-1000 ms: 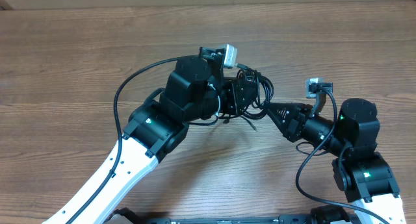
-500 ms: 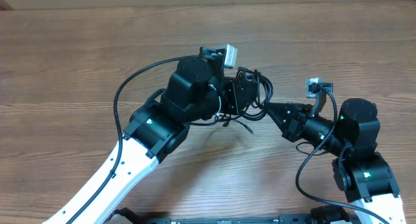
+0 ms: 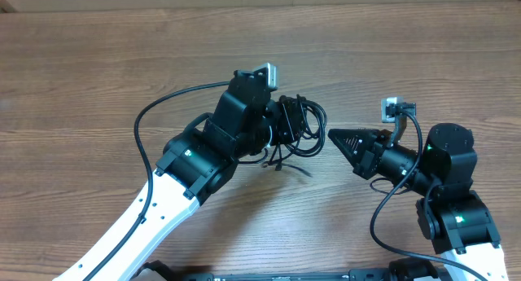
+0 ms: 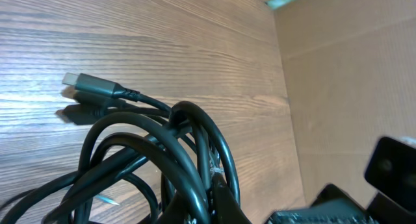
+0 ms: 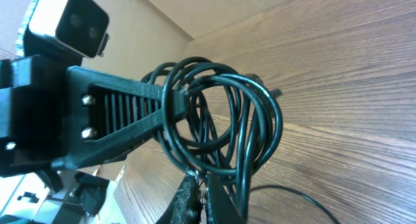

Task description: Untangle cables

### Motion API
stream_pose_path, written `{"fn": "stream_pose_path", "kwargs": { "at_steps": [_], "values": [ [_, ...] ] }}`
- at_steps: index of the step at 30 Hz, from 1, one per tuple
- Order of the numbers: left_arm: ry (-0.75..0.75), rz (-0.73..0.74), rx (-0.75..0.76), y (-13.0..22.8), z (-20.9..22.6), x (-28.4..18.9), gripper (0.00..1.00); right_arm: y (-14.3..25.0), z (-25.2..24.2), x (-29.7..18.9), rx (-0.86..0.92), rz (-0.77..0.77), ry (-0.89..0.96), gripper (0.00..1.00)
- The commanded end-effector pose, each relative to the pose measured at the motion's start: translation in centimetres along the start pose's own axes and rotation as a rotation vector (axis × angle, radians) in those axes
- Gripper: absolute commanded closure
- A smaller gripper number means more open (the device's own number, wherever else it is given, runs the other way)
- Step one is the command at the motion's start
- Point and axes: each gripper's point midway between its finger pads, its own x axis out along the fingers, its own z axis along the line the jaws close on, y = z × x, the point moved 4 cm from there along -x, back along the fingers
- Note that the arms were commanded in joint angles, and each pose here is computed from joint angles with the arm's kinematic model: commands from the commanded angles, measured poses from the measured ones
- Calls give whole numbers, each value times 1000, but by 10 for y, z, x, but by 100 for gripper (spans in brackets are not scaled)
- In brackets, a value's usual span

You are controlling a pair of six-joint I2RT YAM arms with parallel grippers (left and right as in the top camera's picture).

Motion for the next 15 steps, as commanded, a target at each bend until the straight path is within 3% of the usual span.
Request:
{"fn": "stream_pose_path", "kwargs": {
  "at_steps": [1,8,12,15],
  "values": [
    [-14,-44,-37,-7,-3,-4,96,0,3,-1,-16,0,-17,96],
    [-18,-38,-63,-6,-2,-4,96,0,1,-1,-13,-4,-4,95],
    [15,-42,-31,-8,-9,-4,96,0,-8,-1,6,-17,56,63],
    [72,-51,2,-11,-19,-5,96,3,-14,-2,24,-11,92,56]
  ]
}}
